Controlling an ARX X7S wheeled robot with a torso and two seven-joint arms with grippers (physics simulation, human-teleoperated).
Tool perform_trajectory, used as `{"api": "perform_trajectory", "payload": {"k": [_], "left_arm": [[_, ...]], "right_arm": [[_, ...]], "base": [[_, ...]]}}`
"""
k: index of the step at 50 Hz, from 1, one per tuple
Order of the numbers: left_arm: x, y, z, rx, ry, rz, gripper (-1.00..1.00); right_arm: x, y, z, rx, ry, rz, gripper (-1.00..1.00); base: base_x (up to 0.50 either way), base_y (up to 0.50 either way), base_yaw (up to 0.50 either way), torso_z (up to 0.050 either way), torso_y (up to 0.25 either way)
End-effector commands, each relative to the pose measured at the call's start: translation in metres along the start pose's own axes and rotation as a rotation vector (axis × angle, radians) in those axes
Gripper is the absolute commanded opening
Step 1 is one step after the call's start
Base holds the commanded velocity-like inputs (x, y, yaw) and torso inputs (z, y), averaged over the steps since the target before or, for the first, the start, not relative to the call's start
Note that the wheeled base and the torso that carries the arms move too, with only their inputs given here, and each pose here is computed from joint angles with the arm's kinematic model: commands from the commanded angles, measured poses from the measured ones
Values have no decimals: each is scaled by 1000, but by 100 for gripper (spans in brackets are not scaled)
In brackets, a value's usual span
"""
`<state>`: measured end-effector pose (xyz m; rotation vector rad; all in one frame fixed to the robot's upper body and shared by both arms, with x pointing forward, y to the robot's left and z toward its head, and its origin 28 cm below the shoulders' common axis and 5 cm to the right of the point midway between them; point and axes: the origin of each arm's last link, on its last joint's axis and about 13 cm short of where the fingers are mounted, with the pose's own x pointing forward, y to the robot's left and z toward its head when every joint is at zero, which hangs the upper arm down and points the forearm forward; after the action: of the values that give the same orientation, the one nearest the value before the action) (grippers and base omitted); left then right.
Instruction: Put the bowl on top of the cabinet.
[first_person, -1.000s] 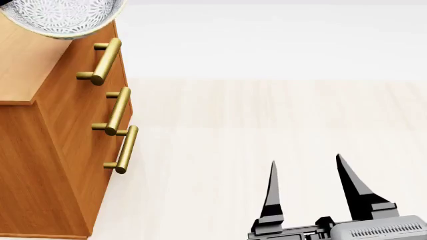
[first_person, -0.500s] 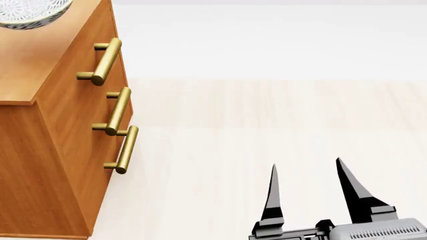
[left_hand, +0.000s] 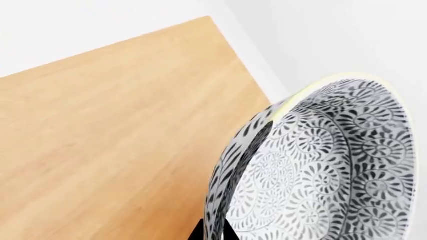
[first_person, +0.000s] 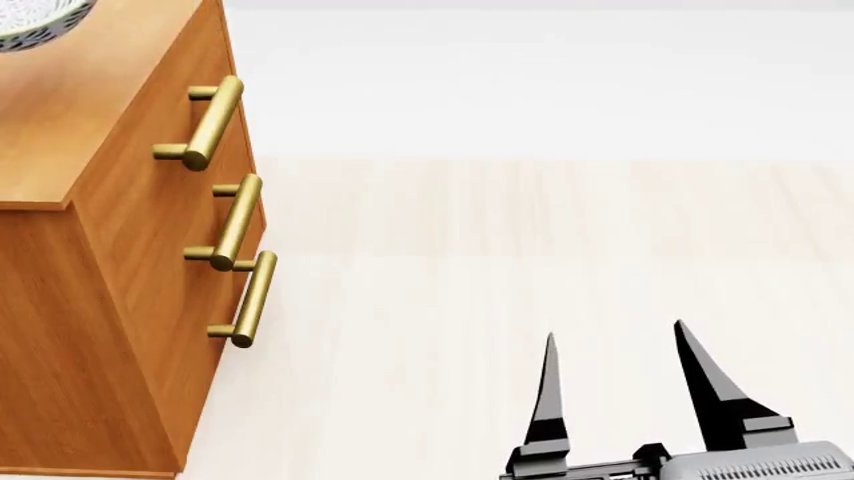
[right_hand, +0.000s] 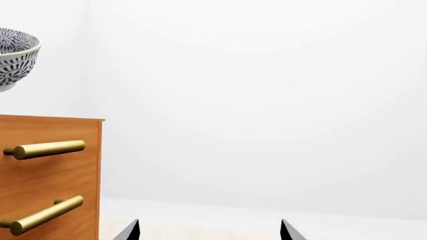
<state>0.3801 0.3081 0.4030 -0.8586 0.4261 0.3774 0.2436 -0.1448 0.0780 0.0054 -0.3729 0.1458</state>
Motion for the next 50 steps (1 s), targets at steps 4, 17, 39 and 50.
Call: {"api": "perform_trajectory", "payload": {"k": [4,17,39,50], "left_arm": [[2,-1,-1,-23,-3,-49,-100],[-2,-2,3,-46,-5,-67,-100],[12,-3,-7,-73,-32,-63,-100],[21,1,-13,-100,-22,-68,-100]], "right_arm": [[0,1,3,3,-10,3,100],[6,3,7,-11,-14,13,100],[2,-2,-5,-2,20,-22,100],[4,-3,-8,-8,34,-30,100]], "base": [[0,0,0,3,3],[0,0,0,0,0],[0,0,0,0,0],[0,0,0,0,0]]}}
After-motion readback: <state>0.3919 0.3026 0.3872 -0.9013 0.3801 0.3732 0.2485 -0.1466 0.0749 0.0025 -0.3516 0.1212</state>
